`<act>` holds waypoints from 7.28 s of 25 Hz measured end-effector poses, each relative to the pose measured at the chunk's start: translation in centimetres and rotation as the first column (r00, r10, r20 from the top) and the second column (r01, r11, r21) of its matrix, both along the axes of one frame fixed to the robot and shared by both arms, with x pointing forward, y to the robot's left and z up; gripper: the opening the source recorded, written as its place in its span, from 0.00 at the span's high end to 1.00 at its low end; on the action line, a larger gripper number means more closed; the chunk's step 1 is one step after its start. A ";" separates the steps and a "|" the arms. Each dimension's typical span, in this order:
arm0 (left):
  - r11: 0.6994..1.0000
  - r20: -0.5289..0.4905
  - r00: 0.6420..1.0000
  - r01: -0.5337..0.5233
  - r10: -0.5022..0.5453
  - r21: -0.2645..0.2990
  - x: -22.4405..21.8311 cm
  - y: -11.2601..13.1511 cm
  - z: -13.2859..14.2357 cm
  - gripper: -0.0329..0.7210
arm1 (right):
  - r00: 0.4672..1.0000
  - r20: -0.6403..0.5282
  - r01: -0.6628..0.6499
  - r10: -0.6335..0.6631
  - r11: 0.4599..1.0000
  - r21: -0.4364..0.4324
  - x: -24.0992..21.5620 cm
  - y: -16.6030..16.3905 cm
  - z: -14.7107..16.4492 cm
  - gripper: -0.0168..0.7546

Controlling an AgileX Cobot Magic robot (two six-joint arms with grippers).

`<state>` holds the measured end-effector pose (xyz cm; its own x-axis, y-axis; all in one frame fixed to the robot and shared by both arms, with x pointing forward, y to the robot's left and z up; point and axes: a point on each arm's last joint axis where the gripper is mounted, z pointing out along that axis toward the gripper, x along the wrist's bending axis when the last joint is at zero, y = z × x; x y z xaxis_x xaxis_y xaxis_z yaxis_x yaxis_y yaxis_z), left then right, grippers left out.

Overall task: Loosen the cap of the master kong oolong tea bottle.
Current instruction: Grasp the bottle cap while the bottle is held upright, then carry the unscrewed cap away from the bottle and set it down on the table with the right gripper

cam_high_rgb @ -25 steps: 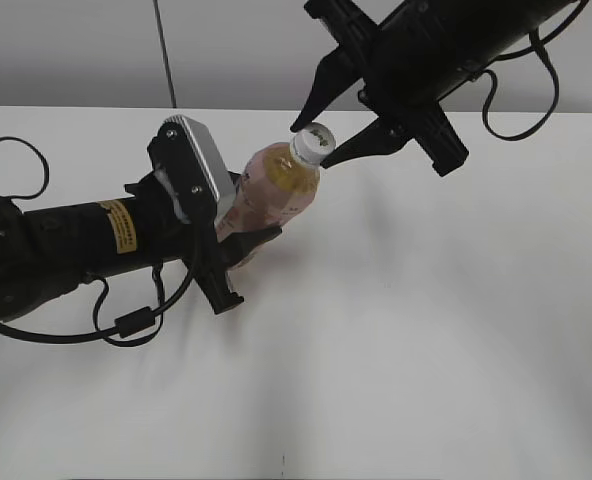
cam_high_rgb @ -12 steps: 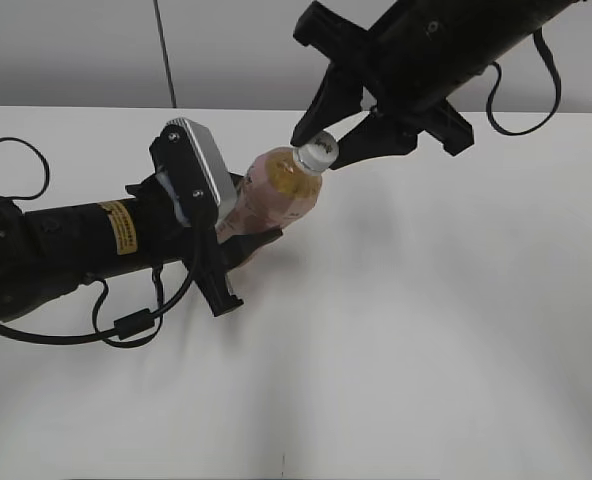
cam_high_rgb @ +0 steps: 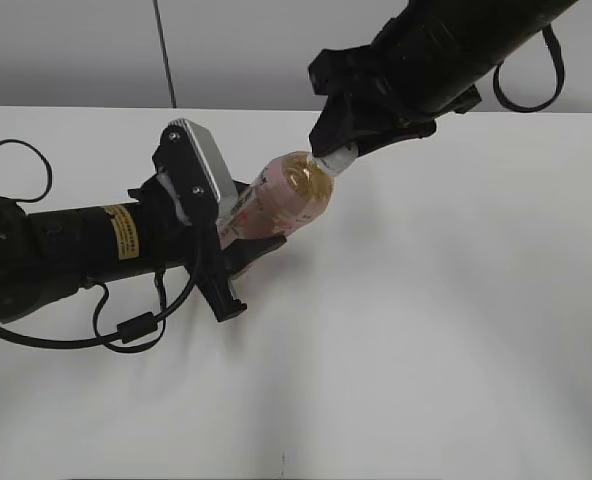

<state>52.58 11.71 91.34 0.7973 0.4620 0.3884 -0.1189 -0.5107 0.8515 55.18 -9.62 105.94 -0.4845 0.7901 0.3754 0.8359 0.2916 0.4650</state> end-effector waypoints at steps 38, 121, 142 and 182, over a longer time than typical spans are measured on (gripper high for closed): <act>0.988 -0.070 0.995 0.065 -0.075 -0.144 -0.8 -0.6 0.5 0.46 | 0.702 0.323 -0.578 0.634 0.773 -0.263 -1.4 2.4 2.6 0.62; 0.965 -0.047 0.997 0.053 -0.067 -0.257 -0.6 -0.8 1.2 0.46 | -0.136 0.353 -0.603 0.926 0.205 -0.771 -1.6 1.4 4.6 0.62; 0.916 -0.218 0.973 -0.020 -0.075 -0.401 -0.6 -1.1 -0.3 0.46 | 0.734 0.400 -0.424 0.549 0.830 -0.362 3.7 -5.0 1.9 0.62; 0.897 -0.288 0.955 -0.064 -0.072 -0.437 -0.5 -1.2 -3.5 0.45 | 0.938 -0.251 -0.329 0.241 0.847 -0.417 5.4 -6.7 -15.9 0.38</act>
<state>52.12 10.51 87.80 0.8442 0.5266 -0.1002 0.1657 -0.0786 0.9830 60.56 -16.36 90.03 -0.6721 0.7307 0.1199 0.7400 0.6685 0.0743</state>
